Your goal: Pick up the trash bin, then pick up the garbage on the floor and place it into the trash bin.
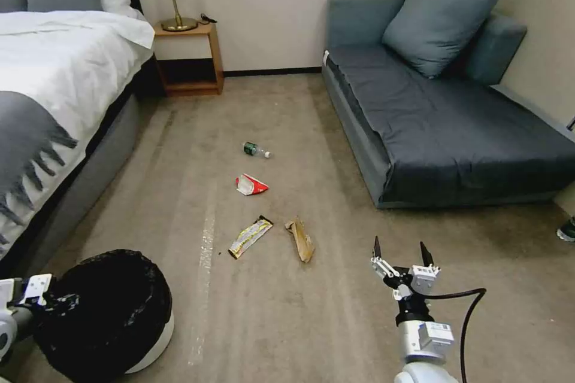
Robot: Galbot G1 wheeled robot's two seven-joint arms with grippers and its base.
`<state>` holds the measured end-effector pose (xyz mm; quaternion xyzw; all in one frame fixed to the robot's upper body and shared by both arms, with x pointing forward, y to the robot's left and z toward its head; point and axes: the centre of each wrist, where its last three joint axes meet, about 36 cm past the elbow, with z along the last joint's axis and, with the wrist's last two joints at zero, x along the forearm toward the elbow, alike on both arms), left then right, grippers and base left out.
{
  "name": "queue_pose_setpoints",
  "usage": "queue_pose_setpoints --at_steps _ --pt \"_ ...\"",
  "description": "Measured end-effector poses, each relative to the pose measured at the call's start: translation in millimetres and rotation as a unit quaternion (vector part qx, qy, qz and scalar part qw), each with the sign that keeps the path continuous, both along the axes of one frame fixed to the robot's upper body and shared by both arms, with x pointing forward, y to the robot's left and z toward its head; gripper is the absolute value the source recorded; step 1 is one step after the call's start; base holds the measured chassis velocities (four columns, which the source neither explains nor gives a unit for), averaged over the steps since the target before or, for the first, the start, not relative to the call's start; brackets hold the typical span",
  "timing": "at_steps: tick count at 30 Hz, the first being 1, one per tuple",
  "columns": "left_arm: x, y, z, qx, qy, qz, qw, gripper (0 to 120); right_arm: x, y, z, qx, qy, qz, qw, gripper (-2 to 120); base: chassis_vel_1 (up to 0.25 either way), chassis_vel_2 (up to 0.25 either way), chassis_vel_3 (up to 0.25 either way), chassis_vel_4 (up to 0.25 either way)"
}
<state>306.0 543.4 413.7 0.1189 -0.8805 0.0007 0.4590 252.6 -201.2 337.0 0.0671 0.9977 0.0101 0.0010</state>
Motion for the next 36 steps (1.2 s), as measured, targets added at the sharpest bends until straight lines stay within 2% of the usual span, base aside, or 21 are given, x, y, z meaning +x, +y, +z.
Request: queue_pose_setpoints --at_steps 3,11,24,28,34,36 --pt "-0.4 -3.0 0.9 -0.007 -0.005 0.003 1.0 20 0 1 -1 0.0 0.001 0.001 1.0 100 0.0 0.0 0.0 0.0" --pt "-4.2 -4.9 1.5 -0.017 -0.014 0.016 0.9996 19 -1 4 -3 0.0 0.003 0.006 1.0 100 0.0 0.0 0.0 0.0" --pt "-10.7 -23.3 17.8 -0.03 -0.05 0.037 0.9976 10 -7 5 -3 0.002 0.004 0.007 1.0 100 0.0 0.0 0.0 0.0" --pt "-13.0 -33.3 40.2 -0.023 -0.082 0.047 0.9953 2 -8 5 -3 0.002 0.005 0.009 1.0 100 0.0 0.0 0.0 0.0" --pt "-19.9 -48.9 69.2 -0.016 -0.123 0.054 0.9909 2 -8 7 -3 0.003 0.004 0.013 1.0 100 0.0 0.0 0.0 0.0" --pt "-22.3 -51.6 73.7 -0.012 -0.128 0.055 0.9901 2 -8 7 -3 0.003 0.003 0.015 1.0 100 0.0 0.0 0.0 0.0"
